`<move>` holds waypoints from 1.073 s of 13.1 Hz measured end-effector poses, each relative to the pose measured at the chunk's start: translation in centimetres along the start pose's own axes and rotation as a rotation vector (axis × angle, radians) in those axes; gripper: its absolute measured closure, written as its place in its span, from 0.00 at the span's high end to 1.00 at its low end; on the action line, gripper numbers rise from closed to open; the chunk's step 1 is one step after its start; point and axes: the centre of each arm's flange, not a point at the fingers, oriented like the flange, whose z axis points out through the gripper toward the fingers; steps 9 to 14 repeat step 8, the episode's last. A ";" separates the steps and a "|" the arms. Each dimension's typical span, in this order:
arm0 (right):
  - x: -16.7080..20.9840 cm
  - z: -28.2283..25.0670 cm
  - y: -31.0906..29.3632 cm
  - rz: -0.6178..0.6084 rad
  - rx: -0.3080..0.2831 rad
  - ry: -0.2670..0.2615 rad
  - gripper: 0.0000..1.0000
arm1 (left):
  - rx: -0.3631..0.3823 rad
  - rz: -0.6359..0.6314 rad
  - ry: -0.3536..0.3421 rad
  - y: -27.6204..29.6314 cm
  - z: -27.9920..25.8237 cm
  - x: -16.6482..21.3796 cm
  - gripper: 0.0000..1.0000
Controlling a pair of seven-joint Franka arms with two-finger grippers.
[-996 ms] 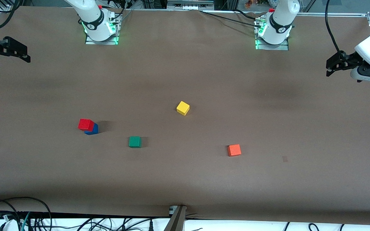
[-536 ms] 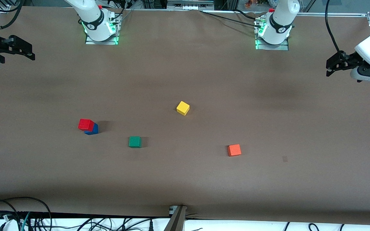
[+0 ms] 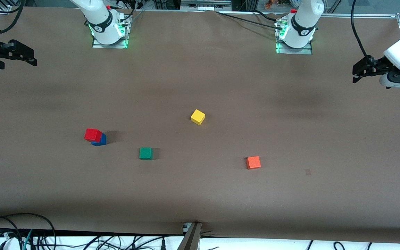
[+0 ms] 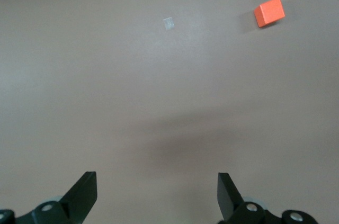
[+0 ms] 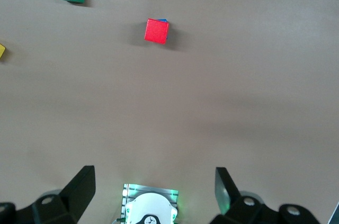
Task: Pass red block to right arm, stack on blue
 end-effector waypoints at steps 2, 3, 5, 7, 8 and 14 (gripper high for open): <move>0.0 0.0 0.1 0.002 0.000 0.000 1.00 | 0.000 -0.007 0.000 0.0 0.0 0.0 1.00; 0.0 0.0 0.1 0.002 0.000 0.000 1.00 | 0.000 -0.009 0.000 0.0 0.0 0.0 1.00; 0.0 0.0 0.1 0.002 0.000 -0.001 1.00 | 0.000 -0.017 0.000 0.0 0.0 0.0 1.00; 0.0 0.0 0.1 0.002 0.000 -0.001 1.00 | -0.010 -0.042 0.001 0.1 0.0 0.0 1.00; 0.0 0.1 0.1 0.002 0.000 -0.001 1.00 | -0.022 -0.062 0.002 0.3 0.0 0.0 1.00; 0.0 0.1 0.1 0.002 0.000 -0.001 1.00 | -0.022 -0.062 0.002 0.3 0.0 0.0 1.00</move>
